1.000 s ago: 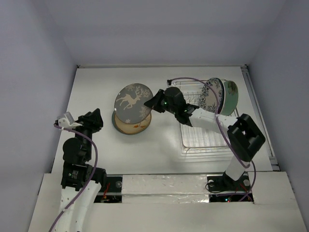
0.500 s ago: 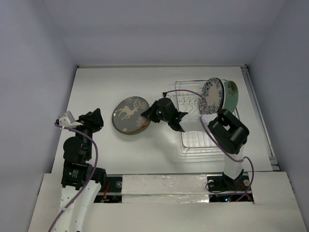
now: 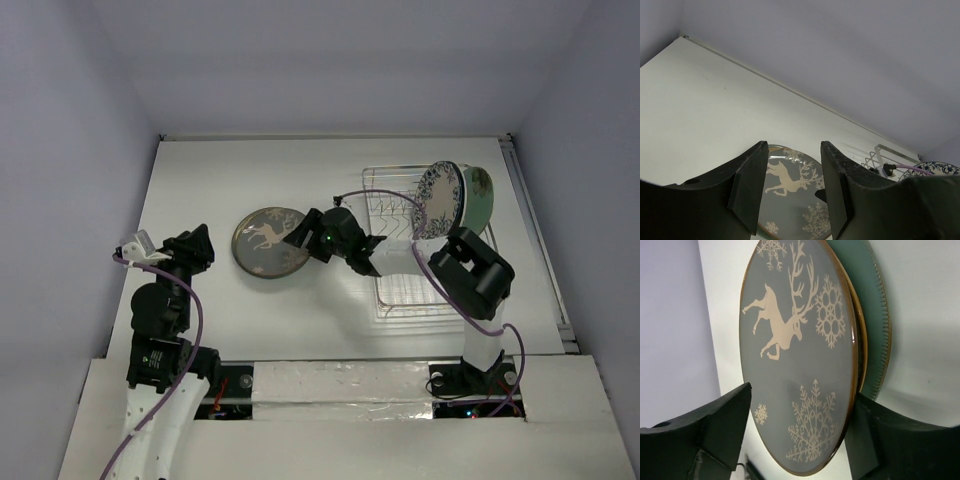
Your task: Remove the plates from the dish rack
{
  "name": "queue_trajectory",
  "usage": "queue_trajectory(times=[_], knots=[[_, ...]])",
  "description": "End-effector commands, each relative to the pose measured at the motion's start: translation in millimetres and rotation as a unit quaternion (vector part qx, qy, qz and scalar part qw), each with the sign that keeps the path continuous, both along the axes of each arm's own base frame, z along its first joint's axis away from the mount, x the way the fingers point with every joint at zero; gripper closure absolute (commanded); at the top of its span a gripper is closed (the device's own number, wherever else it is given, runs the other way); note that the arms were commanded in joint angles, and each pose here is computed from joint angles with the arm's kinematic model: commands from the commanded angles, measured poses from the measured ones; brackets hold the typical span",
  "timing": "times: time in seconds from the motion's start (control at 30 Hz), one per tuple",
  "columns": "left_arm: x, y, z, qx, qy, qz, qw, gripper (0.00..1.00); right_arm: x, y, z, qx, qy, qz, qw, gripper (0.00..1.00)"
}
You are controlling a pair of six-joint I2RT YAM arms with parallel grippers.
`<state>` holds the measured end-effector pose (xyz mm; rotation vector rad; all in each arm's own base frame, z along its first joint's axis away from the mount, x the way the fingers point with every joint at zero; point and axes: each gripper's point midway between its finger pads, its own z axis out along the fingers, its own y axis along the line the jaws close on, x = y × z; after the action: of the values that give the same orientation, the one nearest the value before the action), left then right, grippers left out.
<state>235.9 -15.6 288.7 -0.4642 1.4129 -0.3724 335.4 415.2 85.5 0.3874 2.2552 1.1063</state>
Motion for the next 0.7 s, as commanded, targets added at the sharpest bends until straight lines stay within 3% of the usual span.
queue_trajectory(times=[0.0,0.13,0.3,0.47,0.57,0.6,0.63,0.67], knots=[[-4,0,25,-0.007,-0.042,-0.001,0.999,0.57,-3,-10,15,-0.047,-0.033,0.002,0.998,0.19],[-4,1,26,-0.007,-0.044,-0.001,0.999,0.57,-1,-26,13,-0.137,-0.047,0.007,0.989,0.09],[-5,1,26,-0.007,-0.045,-0.001,0.999,0.57,-1,-60,-5,-0.245,-0.040,-0.004,0.969,0.07],[-5,1,26,-0.007,-0.044,-0.001,0.999,0.57,-4,-67,1,-0.274,-0.048,0.017,0.960,0.06],[-5,1,26,-0.007,-0.045,-0.001,0.999,0.57,-5,-75,26,-0.270,-0.070,0.006,0.960,0.20],[-5,1,27,-0.006,-0.046,-0.001,0.999,0.57,-6,-81,55,-0.254,-0.093,-0.004,0.963,0.27],[-5,1,27,-0.007,-0.046,-0.001,0.999,0.57,-8,-89,67,-0.256,-0.105,-0.009,0.961,0.49],[-5,1,26,-0.006,-0.045,-0.001,0.999,0.57,-6,-100,84,-0.261,-0.123,-0.031,0.957,0.65]])
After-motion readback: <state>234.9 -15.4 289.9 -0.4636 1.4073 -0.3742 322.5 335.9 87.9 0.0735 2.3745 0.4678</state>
